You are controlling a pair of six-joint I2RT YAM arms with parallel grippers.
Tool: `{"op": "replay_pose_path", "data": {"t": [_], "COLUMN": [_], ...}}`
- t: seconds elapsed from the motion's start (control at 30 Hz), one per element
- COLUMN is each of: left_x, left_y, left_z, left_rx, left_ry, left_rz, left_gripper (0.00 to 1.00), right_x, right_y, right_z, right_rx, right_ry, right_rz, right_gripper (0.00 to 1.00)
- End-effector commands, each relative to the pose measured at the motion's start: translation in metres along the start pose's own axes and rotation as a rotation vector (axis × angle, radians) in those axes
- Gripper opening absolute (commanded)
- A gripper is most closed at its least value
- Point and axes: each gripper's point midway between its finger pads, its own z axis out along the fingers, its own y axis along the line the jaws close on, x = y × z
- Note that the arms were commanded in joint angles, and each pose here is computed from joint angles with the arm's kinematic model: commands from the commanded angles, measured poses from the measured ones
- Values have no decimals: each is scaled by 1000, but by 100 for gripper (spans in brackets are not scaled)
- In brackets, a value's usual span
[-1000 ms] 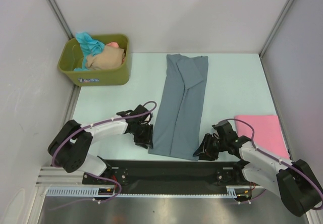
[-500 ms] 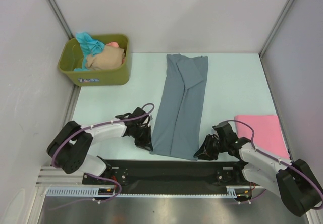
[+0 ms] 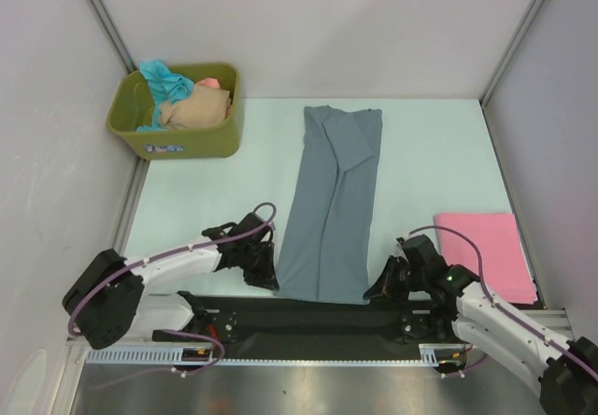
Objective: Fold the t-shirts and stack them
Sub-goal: Fold the tshirt
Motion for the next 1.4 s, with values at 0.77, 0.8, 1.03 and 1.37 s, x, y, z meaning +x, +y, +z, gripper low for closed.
{"op": "replay_pose_path", "data": {"t": [0.77, 0.8, 1.03, 1.37], "left_x": [-285, -288, -312, -325], "left_y": [-103, -99, -96, -87], "left_z": [-58, -51, -36, -19], "left_rx": [0, -3, 28, 17], "left_ry": [-238, -225, -221, -229], "left_rz": [77, 64, 32, -26], "left_gripper": [0, 0, 1, 1], "right_x": [-257, -263, -298, -327], "right_y": [94, 91, 87, 71], "right_z": [-43, -36, -23, -9], "right_rx": [-1, 3, 10, -16], "right_ry": [-125, -109, -73, -39], "right_rz": [-35, -23, -27, 16], "right_gripper": [0, 0, 0, 3]}}
